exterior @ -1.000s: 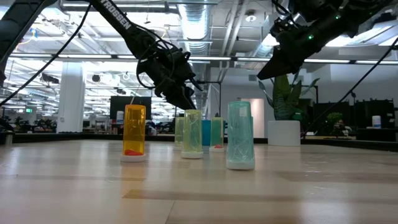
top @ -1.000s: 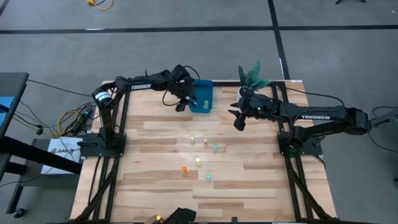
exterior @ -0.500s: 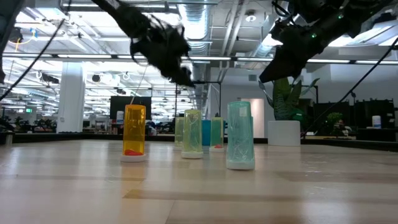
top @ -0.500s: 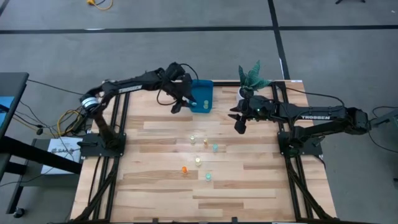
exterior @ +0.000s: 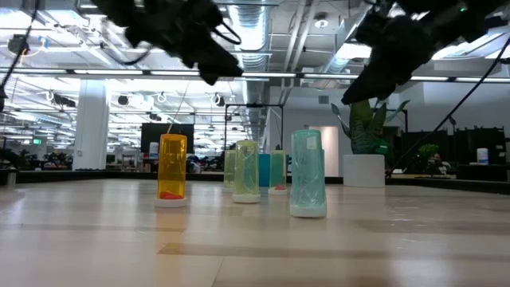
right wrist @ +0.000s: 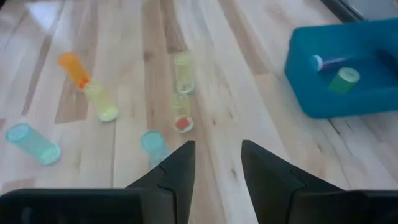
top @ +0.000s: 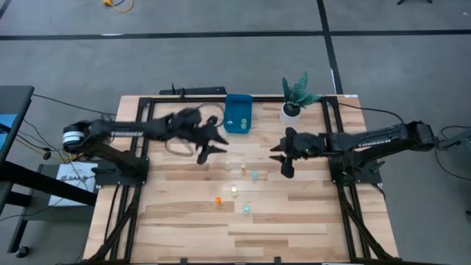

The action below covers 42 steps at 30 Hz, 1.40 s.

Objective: Pick and place pill bottles into a basket
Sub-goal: Put the top green pill bottle into the blue container

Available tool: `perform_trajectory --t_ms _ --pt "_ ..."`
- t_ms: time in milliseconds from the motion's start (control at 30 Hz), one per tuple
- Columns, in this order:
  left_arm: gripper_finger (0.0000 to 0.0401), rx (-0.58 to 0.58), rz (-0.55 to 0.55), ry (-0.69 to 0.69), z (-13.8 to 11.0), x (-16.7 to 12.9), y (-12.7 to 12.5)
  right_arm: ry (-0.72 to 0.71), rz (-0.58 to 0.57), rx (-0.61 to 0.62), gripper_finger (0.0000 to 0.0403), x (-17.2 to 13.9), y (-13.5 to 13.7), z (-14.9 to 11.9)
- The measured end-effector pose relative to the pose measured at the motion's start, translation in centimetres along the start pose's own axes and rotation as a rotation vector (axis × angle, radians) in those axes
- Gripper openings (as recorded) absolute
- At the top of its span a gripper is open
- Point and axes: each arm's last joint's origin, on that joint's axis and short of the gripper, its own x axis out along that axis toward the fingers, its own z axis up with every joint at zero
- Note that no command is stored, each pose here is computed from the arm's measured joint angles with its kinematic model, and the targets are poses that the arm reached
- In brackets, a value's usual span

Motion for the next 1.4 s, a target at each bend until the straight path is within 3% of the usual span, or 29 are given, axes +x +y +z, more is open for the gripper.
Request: perform_trajectory --t_ms 200,500,867,1100,1400 --pt "0.0137 -0.039 0.056 -0.053 -3.2 -1.2 -4.6 -0.039 -0.004 0.004 0.0154 -0.3 1.8 0.1" --pt "0.0137 -0.042 -0.049 0.019 -6.2 -1.9 -8.4 0.024 0.0 0.078 0.0178 0.5 2.2 -0.6" --pt "0.0137 -0.002 -0.064 0.089 -6.9 -1.9 -8.9 0.237 -0.052 0.096 0.0219 6.7 3.1 -3.7" --pt "0.0137 -0.003 -0.064 0.091 -6.9 -1.9 -8.9 0.281 -0.046 0.069 0.0254 8.8 4.0 -3.1" --pt "0.0137 -0.004 -0.063 0.098 -6.9 -1.9 -8.9 0.283 0.006 -0.01 0.0256 10.5 5.4 -1.6"
